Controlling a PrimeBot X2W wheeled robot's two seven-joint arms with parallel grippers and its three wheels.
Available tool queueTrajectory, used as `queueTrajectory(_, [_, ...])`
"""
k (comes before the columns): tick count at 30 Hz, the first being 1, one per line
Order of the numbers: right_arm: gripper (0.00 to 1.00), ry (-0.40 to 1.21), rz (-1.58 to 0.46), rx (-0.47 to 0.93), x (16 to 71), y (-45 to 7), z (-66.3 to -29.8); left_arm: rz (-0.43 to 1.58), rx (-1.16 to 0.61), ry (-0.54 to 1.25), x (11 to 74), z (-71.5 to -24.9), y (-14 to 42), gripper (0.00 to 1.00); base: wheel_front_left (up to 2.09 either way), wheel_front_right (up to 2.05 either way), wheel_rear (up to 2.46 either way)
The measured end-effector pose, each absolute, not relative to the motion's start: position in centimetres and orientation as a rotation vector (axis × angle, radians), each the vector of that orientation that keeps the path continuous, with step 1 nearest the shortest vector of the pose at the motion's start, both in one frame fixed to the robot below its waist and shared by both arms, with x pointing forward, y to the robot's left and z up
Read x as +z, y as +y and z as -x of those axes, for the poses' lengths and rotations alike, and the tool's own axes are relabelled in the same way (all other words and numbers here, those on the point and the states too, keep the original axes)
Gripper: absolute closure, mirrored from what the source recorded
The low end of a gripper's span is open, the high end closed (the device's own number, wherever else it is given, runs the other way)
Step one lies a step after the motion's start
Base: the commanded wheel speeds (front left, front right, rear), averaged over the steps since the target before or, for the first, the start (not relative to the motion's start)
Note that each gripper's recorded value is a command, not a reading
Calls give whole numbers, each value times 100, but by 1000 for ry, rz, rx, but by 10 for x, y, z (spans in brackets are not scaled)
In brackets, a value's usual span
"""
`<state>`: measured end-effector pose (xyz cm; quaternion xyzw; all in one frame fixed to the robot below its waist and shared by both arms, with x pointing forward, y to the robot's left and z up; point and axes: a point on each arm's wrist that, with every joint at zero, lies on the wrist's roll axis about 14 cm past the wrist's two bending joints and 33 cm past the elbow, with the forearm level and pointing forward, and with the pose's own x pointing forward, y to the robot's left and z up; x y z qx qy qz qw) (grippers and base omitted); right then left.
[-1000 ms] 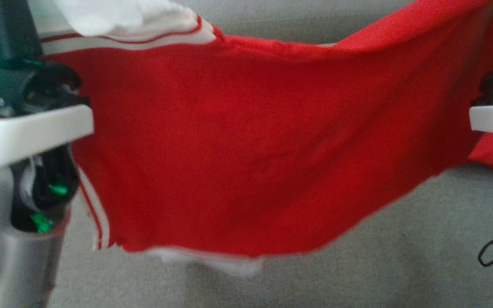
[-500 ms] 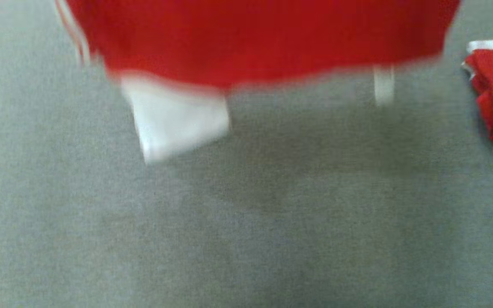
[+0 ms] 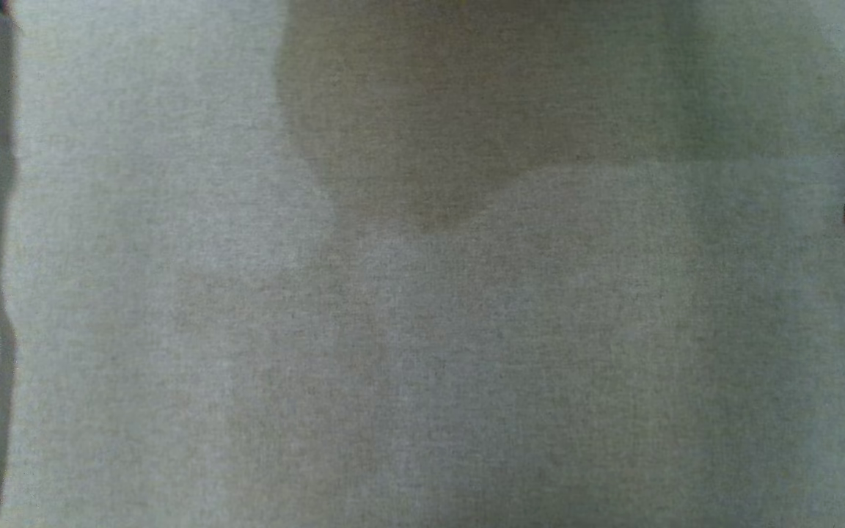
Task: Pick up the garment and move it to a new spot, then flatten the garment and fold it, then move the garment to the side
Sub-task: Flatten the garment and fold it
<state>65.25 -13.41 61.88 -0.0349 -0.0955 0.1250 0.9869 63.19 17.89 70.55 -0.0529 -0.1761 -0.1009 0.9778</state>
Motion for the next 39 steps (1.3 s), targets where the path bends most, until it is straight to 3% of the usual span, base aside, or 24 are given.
queueTrajectory(8, [100, 185, 119, 254, 489, -150, -601, 13, -245, -49, 558, -575, 168, 100, 0, 0, 0])
queueTrajectory(13, [100, 387, 204, 287, 448, -158, -559, 7, -274, 32, 521, -530, 165, 100, 0, 0, 0])
queueTrajectory(22, [100, 466, 220, 324, 458, -170, -512, 21, -321, 189, 480, -450, 168, 100, 0, 0, 0])
queueTrajectory(39, [100, 679, 217, 434, 446, -178, -425, -1, -456, 447, 475, -347, 165, 100, 0, 0, 0])
